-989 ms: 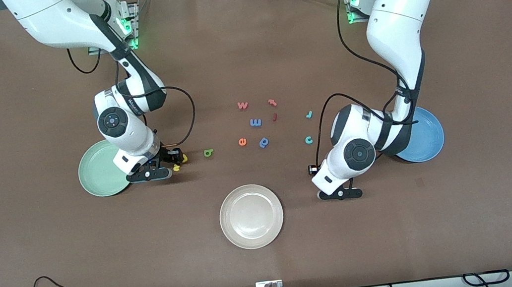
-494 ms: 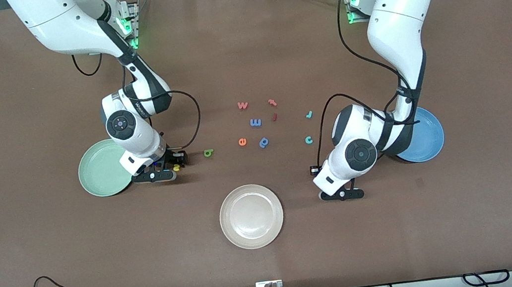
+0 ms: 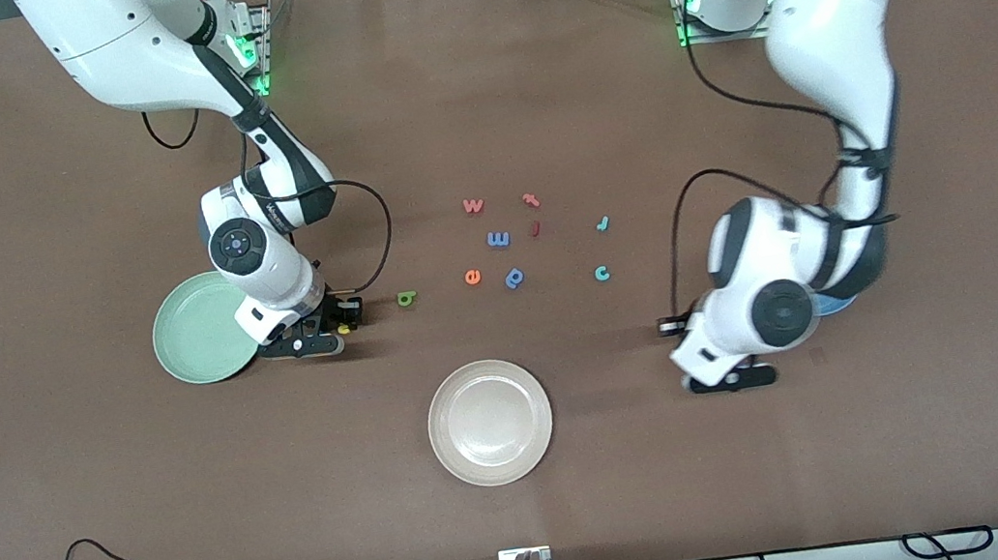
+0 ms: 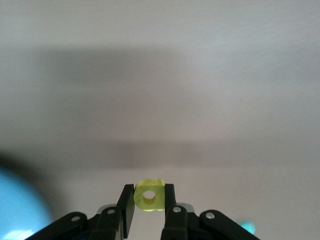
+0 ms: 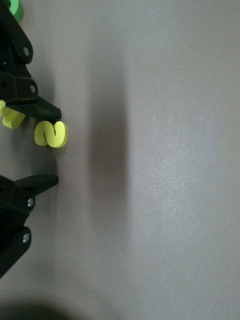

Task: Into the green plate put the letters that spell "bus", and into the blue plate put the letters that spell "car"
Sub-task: 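Place the yellow o on the blue plate with the left gripper, then release the yellow letter onto the green plate with the right gripper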

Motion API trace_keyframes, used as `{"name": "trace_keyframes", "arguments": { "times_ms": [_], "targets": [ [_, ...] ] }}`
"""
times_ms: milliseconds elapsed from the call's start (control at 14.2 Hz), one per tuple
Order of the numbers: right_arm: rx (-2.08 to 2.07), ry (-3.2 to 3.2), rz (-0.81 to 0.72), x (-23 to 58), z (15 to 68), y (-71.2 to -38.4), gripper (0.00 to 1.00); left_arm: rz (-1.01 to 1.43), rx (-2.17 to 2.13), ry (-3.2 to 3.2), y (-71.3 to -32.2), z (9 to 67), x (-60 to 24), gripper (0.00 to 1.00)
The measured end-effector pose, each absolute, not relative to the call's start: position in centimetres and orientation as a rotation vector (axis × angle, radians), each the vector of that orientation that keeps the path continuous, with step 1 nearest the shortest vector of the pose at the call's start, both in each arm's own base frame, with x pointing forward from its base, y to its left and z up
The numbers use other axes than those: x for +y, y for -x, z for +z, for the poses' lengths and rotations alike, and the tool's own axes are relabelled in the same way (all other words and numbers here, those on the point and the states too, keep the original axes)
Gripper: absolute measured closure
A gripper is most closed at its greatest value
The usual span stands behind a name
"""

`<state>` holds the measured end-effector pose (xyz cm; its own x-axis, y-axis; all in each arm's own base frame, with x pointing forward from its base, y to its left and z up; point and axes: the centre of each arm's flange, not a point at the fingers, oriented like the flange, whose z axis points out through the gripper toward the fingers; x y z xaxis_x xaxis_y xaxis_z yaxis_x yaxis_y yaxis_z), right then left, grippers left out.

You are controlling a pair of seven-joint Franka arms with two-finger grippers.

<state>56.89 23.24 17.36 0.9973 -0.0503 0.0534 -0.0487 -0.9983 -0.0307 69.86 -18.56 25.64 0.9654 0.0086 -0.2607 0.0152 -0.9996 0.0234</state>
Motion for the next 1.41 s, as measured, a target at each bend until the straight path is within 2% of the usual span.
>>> {"name": "trace_keyframes", "arguments": {
  "times_ms": [141,283,353,494,706,918,1059,1130,1413],
  "targets": [
    [0.076,3.110,-0.086,23.3,17.4,-56.9,0.50,-0.458,-0.036,-3.068,-69.3,26.6,-12.7,0.72],
    [0.072,3.106,-0.093,23.6,17.6,-57.0,0.66,-0.479,-0.074,-3.043,-67.7,25.1,-7.3,0.72],
    [0.072,3.106,-0.093,23.6,17.6,-57.0,0.66,-0.464,-0.088,-3.037,-66.6,24.1,-5.5,0.72],
    [0.070,3.104,-0.099,23.8,17.9,-57.1,0.78,-0.418,-0.100,-3.040,-63.9,22.0,-4.0,0.72],
    [0.063,3.106,-0.101,23.8,17.8,-57.1,0.78,-0.377,-0.116,-3.051,-60.3,19.8,-4.5,0.72],
    [0.031,3.132,-0.105,22.3,18.2,-57.8,0.78,-0.364,-0.171,-3.084,-59.2,19.2,-4.5,0.72],
    [-0.009,3.162,-0.035,19.7,19.7,-58.4,0.78,-0.371,-0.178,-3.089,-59.1,19.0,-4.4,0.71],
    [-0.040,3.174,0.005,17.8,21.0,-58.8,0.78,-0.371,-0.178,-3.090,-59.1,19.0,-4.4,0.67],
    [-0.145,3.180,0.121,8.3,26.3,-59.5,0.78,-0.342,-0.196,-3.091,-59.8,20.5,-5.0,0.32]
  ]
}}
